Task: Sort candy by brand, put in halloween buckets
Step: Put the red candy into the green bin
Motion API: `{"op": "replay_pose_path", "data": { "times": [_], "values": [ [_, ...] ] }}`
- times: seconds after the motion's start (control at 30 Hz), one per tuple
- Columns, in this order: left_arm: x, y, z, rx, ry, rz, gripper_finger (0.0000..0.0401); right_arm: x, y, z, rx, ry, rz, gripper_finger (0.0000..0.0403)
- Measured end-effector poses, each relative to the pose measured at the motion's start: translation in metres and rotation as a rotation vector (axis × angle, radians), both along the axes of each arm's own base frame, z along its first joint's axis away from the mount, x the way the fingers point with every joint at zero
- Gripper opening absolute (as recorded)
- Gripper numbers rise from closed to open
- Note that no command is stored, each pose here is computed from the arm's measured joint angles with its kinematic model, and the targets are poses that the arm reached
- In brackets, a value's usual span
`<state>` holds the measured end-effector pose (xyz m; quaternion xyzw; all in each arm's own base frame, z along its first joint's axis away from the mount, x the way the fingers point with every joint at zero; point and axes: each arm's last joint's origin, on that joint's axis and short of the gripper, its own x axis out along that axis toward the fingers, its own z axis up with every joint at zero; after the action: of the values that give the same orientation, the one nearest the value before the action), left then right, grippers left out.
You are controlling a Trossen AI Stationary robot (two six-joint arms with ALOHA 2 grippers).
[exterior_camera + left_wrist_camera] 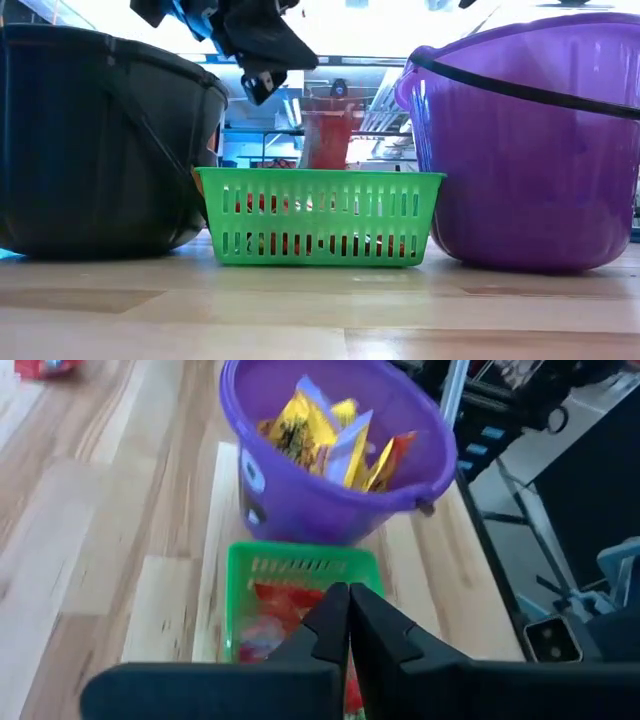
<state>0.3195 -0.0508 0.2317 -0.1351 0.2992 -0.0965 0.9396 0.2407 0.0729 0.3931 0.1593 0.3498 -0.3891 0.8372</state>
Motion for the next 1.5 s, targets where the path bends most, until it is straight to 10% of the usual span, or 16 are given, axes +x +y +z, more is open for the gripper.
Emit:
{"op": "replay_pose_path", "data": {
  "times": [0.3,0.57,0.77,0.97,1.5],
  "values": [
    [-0.010,0.005,0.024,0.015,0.017,-0.015,0.0089,0.000,0.000,0.000,0.001,0.008,0.008,0.0209],
    [-0.061,0.066,0.089,0.125,-0.007,0.358,0.0160,0.006,-0.034,-0.013,0.196,0.042,-0.271,0.0209],
    [-0.103,0.084,0.123,0.044,-0.135,0.473,0.0177,0.000,-0.091,-0.074,0.270,0.256,-0.346,0.0209],
    [-0.128,0.079,0.141,0.011,-0.229,0.557,0.0177,-0.032,-0.147,-0.152,0.530,0.170,-0.552,0.0209],
    [-0.114,0.078,0.130,0.048,-0.167,0.623,0.0177,-0.084,-0.154,-0.241,0.614,-0.079,-0.911,0.0209]
  ]
}}
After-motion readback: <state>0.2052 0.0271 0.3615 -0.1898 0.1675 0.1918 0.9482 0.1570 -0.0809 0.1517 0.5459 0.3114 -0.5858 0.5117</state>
